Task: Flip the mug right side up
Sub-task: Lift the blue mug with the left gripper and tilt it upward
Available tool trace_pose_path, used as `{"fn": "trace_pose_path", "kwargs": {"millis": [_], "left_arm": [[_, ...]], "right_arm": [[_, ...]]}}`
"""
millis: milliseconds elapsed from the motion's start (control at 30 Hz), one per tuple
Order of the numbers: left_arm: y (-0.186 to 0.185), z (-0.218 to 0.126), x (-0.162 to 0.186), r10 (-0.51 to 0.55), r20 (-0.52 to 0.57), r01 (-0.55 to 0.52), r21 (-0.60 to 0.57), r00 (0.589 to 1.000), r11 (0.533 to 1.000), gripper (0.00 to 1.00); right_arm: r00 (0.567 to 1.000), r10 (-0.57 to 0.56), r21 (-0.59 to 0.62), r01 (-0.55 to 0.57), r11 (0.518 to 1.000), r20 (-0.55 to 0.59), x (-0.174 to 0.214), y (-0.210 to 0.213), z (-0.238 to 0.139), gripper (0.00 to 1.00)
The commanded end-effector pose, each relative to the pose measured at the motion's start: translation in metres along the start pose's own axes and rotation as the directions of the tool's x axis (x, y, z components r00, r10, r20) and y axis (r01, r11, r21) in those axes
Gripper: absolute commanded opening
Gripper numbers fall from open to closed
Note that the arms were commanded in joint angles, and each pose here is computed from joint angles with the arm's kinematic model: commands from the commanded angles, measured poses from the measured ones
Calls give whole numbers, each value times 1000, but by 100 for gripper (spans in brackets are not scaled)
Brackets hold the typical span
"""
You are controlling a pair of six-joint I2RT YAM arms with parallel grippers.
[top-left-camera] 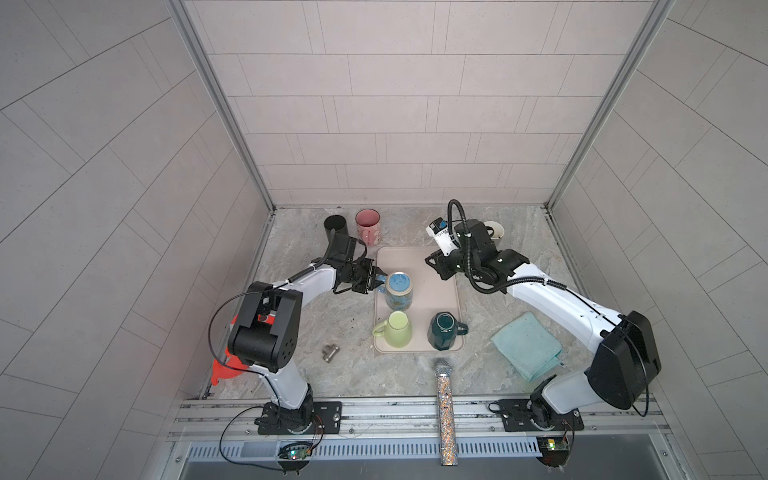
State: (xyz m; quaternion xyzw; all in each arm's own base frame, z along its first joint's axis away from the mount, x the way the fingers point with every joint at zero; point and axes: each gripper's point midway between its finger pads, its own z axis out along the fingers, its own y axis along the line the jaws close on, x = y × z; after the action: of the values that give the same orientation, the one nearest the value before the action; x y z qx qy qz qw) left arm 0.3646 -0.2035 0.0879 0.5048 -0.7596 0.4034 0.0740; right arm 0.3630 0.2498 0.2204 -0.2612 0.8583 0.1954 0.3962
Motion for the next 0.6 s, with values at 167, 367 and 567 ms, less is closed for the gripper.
{"fn": "trace_pose_path", "kwargs": {"millis": [167, 367, 567], "left_arm": [[-15, 3, -2, 15, 14, -16, 67, 1000, 998, 0], [-32, -6, 6, 84, 24, -86, 125, 996, 988, 0], [-57, -20, 20, 218, 42, -223, 181, 975, 958, 0]], "right_arm": [[1000, 12, 12, -12, 1000, 8, -8, -3, -1, 25], [1000, 11, 18, -11, 1000, 0, -5, -5, -2, 25], [1000, 10, 30, -10, 999, 8, -6, -6, -8, 25]]}}
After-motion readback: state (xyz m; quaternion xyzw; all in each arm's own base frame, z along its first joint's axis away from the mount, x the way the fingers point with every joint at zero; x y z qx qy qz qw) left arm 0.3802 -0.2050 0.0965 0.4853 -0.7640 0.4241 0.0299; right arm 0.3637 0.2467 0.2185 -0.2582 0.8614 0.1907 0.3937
